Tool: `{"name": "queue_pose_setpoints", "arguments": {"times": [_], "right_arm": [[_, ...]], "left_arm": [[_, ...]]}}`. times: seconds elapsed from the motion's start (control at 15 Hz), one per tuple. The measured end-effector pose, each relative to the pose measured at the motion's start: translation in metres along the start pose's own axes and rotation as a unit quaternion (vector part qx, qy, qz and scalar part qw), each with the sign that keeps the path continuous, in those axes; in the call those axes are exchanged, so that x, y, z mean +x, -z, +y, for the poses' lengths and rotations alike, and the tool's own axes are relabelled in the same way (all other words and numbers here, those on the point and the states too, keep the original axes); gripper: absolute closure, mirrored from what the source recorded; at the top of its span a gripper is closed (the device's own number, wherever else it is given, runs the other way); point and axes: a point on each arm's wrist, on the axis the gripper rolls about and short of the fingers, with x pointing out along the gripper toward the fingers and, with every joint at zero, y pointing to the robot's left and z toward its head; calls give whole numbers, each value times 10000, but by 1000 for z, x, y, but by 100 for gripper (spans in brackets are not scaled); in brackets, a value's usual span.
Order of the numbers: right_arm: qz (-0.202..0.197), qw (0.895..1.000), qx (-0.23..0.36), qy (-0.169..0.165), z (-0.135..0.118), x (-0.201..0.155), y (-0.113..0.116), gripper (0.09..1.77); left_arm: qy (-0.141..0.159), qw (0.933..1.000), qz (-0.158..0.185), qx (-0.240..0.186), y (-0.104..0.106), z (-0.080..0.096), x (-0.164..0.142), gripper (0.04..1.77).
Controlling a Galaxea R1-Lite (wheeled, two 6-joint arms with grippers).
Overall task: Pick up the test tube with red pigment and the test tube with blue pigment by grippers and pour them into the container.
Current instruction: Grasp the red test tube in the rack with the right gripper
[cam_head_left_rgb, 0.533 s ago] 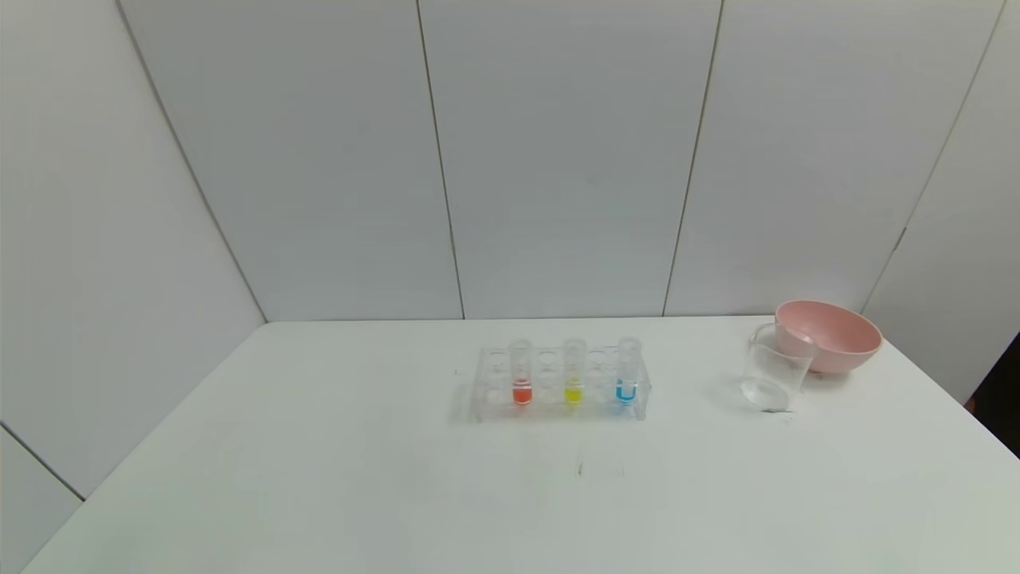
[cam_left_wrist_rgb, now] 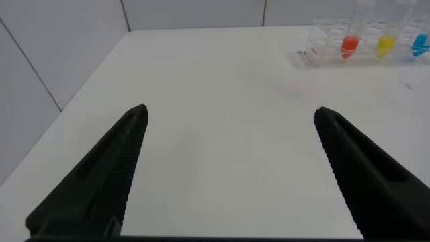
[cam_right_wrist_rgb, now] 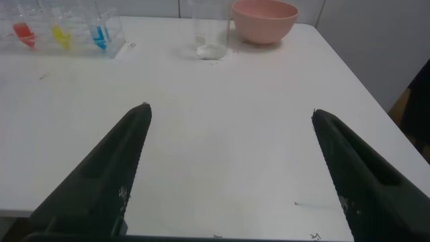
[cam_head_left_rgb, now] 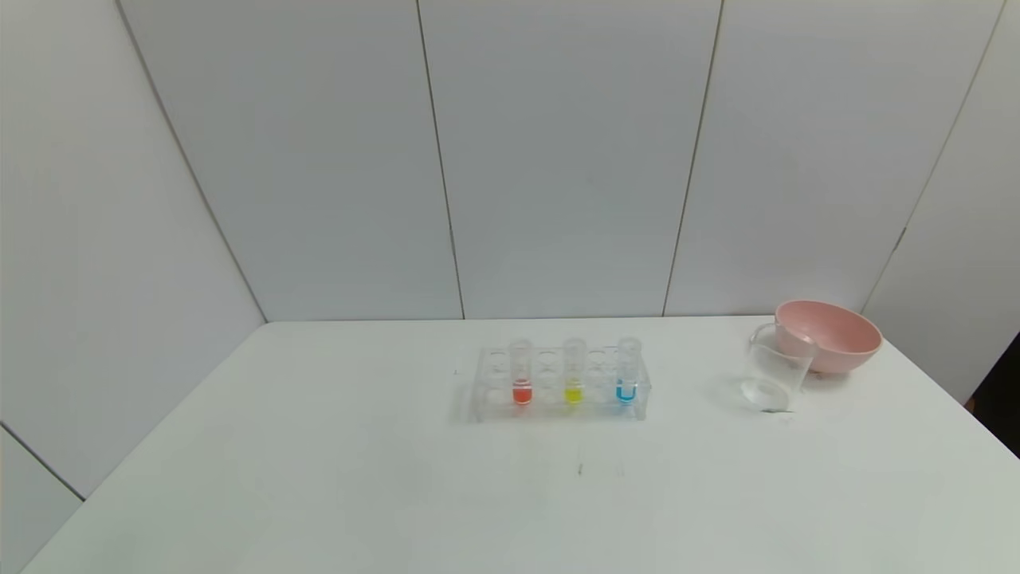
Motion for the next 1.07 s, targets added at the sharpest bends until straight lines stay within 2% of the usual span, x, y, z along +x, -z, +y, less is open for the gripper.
{"name": "queue_pose_setpoints", "arguments": {"times": [0.87,1.07], "right_arm": [[-59,10000,29,20,0,0,-1,15],[-177,9998,23,-5,0,-4,-14,15]], "left_arm": [[0,10000,0,2,0,0,0,5],[0,10000,0,0,0,0,0,5]]}}
